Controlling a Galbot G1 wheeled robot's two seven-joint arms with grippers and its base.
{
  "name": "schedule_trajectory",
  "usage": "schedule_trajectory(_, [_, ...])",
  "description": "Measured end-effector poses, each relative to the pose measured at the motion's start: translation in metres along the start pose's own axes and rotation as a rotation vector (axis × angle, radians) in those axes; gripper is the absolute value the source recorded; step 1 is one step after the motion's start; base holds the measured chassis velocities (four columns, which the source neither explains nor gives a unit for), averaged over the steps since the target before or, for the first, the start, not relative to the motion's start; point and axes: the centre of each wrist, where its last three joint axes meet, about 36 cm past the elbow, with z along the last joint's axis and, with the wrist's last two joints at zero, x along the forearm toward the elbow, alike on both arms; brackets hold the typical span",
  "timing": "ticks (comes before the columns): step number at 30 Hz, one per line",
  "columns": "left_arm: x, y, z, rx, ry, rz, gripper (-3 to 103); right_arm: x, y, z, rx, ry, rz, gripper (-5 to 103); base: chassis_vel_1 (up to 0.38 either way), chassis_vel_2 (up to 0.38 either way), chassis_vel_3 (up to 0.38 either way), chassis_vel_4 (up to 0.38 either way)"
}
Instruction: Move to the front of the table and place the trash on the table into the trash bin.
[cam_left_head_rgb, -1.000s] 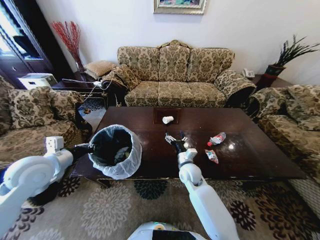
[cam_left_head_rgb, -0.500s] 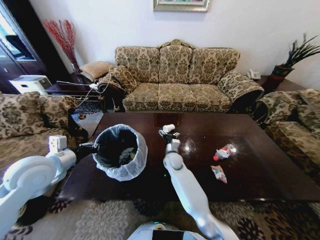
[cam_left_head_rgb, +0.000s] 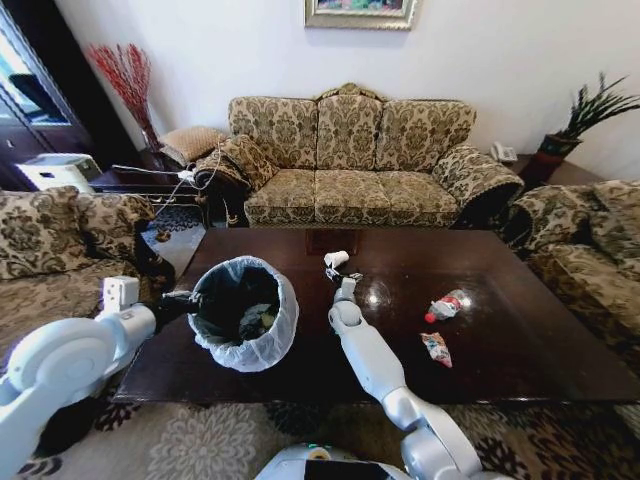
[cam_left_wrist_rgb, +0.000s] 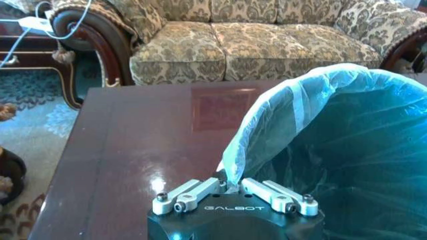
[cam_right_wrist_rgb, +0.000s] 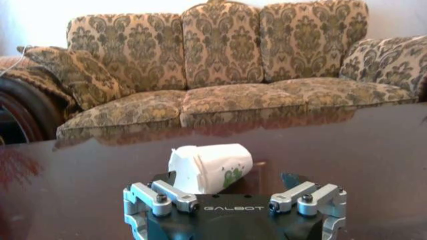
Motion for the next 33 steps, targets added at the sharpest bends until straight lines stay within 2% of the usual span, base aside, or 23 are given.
schedule_trajectory(10, [-0.001,0.001,-0.002,0.002,0.002,0.004,0,-0.021,-0.011,0.006,0.024,0.020,-0.020,100,0.000,0.000,0.000,0.000])
schedule_trajectory(18, [-0.004,0.006,-0.004,0.010,0.000,0.001,0,-0.033,-0.013,-0.003,0.030,0.013,-0.087,100,0.000,0.000,0.000,0.000])
schedule_trajectory(20, [-0.004,0.006,-0.005,0.010,-0.001,0.000,0,-0.032,-0.011,-0.003,0.032,0.004,-0.123,88,0.000,0.000,0.000,0.000])
schedule_trajectory(25, [-0.005,0.007,-0.005,0.014,0.000,0.000,0,-0.029,-0.009,-0.003,0.036,0.016,-0.149,100,0.000,0.000,0.000,0.000])
schedule_trajectory(33, [-0.006,0.008,-0.004,0.017,0.001,0.002,0,-0.027,-0.009,0.000,0.052,0.018,-0.155,100,0.000,0.000,0.000,0.000])
